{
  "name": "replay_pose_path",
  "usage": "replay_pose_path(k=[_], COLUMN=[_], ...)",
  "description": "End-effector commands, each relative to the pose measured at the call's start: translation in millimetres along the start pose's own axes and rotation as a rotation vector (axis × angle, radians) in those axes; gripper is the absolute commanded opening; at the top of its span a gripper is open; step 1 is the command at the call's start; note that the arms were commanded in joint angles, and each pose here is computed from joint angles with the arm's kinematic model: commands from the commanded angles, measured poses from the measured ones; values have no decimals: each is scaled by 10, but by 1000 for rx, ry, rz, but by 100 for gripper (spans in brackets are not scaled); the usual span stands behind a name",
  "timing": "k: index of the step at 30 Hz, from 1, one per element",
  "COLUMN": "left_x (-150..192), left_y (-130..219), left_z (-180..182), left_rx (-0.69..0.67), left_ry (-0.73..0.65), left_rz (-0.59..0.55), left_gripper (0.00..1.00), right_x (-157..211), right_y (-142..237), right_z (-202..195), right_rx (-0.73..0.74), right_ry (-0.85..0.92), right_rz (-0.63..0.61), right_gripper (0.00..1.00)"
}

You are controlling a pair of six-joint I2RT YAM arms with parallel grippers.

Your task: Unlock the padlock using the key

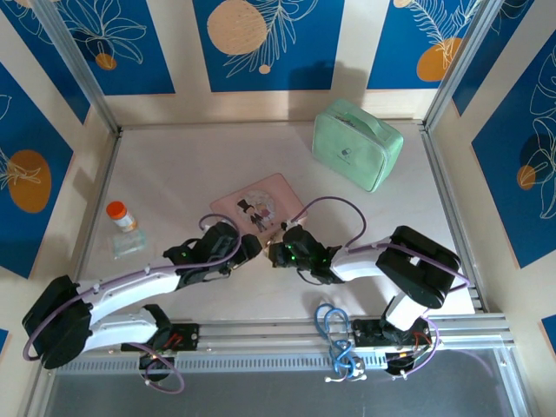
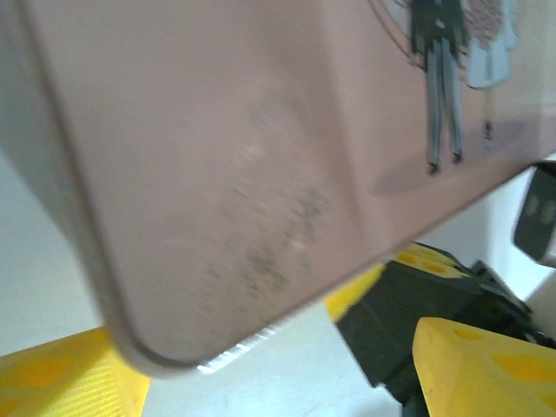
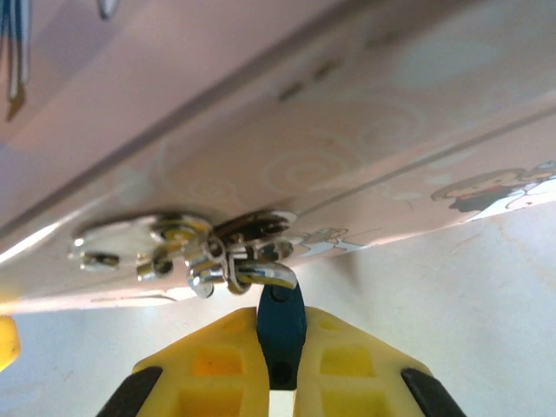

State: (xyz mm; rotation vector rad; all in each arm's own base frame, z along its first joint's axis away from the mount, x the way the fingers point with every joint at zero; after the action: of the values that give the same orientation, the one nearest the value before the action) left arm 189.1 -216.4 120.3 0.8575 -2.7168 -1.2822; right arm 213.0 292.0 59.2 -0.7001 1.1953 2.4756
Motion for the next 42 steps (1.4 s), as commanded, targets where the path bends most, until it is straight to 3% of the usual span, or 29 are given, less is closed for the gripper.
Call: replay_pose_path(k=[1,12,21,42], left_x=[9,-46,-308,-528], left_y=[109,-147,-104,-134], left_z=[-185,-393,-195,-11], left_rx=[85,130,48,-8], left_ry=[54,90,67,58], left_rz=[-19,-34,-129,-155], left_gripper=[82,86,86,85], right_x=[79,96,164,158], right_y=[11,69,109,80], right_z=[103,136,-26,-22], right_rx=[-41,-55,-128,-197], right_ry=[-1,-21,-116,-136], right_rz=[35,9,-4,-18], right_gripper=[0,0,0,0])
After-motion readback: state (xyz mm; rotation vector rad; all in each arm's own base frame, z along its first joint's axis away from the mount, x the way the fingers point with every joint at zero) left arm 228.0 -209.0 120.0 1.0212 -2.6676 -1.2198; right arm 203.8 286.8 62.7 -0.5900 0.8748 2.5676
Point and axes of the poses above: each hand's point on the last joint's axis, 136 mm out from that joint toward the fingers, its own y axis back along the fingers, its own z axis along the line the jaws close on, x = y × z, the point moved 4 cm from there along y, back along the fingers, and after that the axes turned 3 degrees about y, right-handed, at the moved point
